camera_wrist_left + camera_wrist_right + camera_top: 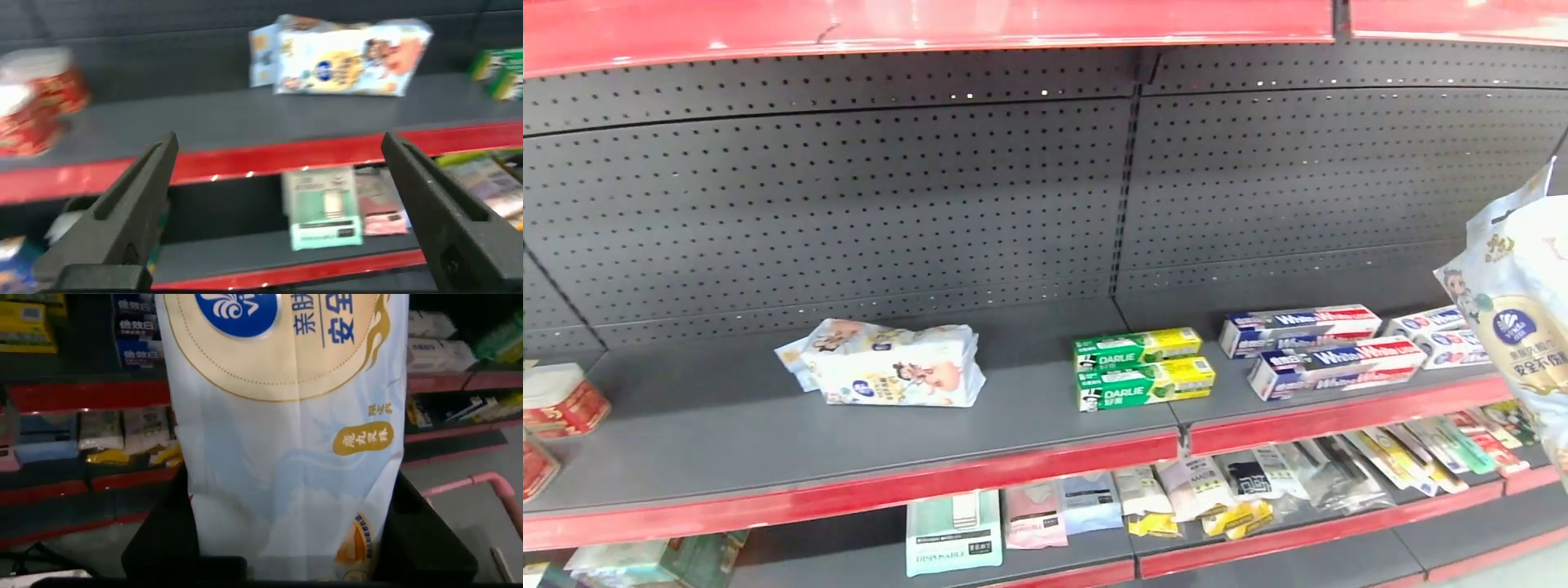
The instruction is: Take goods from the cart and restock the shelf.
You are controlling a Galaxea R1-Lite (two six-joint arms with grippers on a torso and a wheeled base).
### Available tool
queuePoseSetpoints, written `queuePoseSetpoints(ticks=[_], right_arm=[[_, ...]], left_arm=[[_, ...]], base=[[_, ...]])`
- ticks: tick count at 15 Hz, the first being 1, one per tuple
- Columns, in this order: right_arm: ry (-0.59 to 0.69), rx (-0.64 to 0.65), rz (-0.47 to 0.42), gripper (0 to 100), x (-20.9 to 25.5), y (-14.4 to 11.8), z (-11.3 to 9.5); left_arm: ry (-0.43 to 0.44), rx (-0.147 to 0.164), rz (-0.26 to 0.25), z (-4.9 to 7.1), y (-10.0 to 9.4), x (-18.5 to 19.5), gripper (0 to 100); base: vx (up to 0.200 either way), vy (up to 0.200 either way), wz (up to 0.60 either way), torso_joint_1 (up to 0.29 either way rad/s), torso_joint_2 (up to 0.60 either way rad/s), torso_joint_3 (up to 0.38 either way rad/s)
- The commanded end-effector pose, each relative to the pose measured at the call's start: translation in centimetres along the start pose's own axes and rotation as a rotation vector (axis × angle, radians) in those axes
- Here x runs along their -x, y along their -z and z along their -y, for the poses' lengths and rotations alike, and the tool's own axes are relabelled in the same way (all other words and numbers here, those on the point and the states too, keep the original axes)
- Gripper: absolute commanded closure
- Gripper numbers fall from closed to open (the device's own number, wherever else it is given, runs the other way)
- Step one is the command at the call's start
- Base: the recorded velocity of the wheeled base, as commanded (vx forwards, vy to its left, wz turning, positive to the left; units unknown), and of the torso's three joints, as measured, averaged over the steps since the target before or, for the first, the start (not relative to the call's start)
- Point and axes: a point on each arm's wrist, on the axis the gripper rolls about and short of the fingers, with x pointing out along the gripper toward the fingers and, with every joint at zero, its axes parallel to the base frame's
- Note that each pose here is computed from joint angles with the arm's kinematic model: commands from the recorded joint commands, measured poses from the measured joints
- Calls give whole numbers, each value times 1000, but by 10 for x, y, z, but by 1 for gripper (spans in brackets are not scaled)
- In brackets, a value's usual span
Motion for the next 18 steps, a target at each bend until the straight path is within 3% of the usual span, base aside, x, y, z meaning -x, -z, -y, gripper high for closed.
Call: queuePoseSetpoints(ticks=[1,6,10,13,18], right_arm=[[-8,3,-2,100,-1,0,-1],[-33,31,-20,100,0,12,-5],[-179,15,39,100,11,28,-13],[-315,-122,117,100,15,25,-15],[-355,-153,197,100,27,49,-22]], left_arm=[[0,0,-1,0,0,0,0],[0,0,-1,0,0,0,0],[0,-1,-1,0,0,0,0],[4,-5,-3,0,0,0,0],[6,-8,-58,0,-1,-4,0]], base=[[0,0,600,7,2,2],[0,0,120,0,0,1],[0,0,0,0,0,0],[0,0,0,0,0,0],[0,0,0,0,0,0]])
